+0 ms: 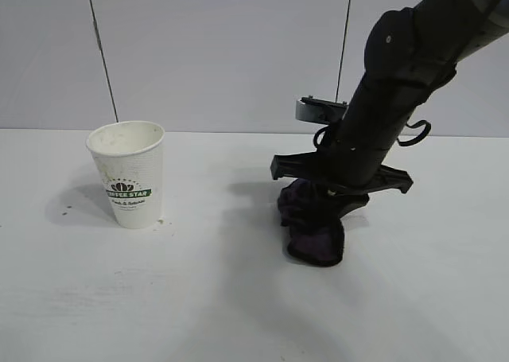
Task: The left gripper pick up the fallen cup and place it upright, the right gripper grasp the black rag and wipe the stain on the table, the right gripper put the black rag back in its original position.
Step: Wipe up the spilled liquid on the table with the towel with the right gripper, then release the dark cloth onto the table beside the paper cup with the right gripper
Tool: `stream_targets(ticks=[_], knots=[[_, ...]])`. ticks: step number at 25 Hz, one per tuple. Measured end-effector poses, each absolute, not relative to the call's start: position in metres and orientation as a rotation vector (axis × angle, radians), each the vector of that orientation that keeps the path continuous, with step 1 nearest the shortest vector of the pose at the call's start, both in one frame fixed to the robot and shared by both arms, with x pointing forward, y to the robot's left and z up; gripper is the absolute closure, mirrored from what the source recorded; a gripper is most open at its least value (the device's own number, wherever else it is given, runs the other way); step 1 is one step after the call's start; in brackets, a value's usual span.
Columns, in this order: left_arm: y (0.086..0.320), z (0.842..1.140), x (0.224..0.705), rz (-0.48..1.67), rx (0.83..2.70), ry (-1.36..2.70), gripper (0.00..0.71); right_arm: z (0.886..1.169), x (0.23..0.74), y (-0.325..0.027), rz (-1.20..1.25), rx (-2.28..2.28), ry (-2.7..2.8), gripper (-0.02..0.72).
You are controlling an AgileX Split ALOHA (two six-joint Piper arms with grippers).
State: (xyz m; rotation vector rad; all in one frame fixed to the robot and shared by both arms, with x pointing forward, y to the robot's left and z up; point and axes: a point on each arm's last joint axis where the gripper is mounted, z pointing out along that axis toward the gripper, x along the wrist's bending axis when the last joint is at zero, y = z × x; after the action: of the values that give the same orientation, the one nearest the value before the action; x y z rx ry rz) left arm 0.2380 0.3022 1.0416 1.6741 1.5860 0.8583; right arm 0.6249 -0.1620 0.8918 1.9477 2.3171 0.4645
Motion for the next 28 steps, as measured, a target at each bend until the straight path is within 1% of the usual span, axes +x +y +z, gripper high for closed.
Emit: stream_targets(ticks=[3, 7, 9, 13, 16, 20, 24, 25, 26, 28], knots=[[0.302, 1.042, 0.238, 0.858, 1.674, 1.586, 0.015, 0.893, 0.627, -0.171, 0.432, 1.975, 2.273, 0.619], [0.302, 1.042, 0.238, 0.858, 1.674, 1.586, 0.015, 0.893, 0.626, -0.168, 0.442, 2.023, 2.266, 0.619], [0.302, 1.042, 0.238, 0.858, 1.674, 1.586, 0.015, 0.893, 0.623, -0.16, 0.471, 2.041, 2.293, 0.619], [0.302, 1.042, 0.238, 0.858, 1.674, 1.586, 0.015, 0.893, 0.614, -0.129, 0.56, 1.996, 2.397, 0.619], [0.302, 1.042, 0.238, 0.858, 1.674, 1.586, 0.015, 0.898, 0.617, -0.113, 0.607, 1.936, 2.429, 0.619], [0.302, 1.042, 0.238, 0.858, 1.674, 1.586, 0.015, 0.917, 0.632, -0.105, 0.693, 1.909, 2.399, 0.619], [0.302, 1.042, 0.238, 0.858, 1.674, 1.586, 0.015, 0.926, 0.633, -0.102, 0.676, 1.912, 2.438, 0.619], [0.302, 1.042, 0.238, 0.858, 1.674, 1.586, 0.015, 0.926, 0.632, -0.102, 0.658, 1.914, 2.454, 0.61], [0.302, 1.042, 0.238, 0.858, 1.674, 1.586, 0.015, 0.926, 0.63, -0.102, 0.639, 1.914, 2.474, 0.582], [0.302, 1.042, 0.238, 0.858, 1.674, 1.586, 0.015, 0.925, 0.628, -0.103, 0.598, 1.903, 2.509, 0.478]])
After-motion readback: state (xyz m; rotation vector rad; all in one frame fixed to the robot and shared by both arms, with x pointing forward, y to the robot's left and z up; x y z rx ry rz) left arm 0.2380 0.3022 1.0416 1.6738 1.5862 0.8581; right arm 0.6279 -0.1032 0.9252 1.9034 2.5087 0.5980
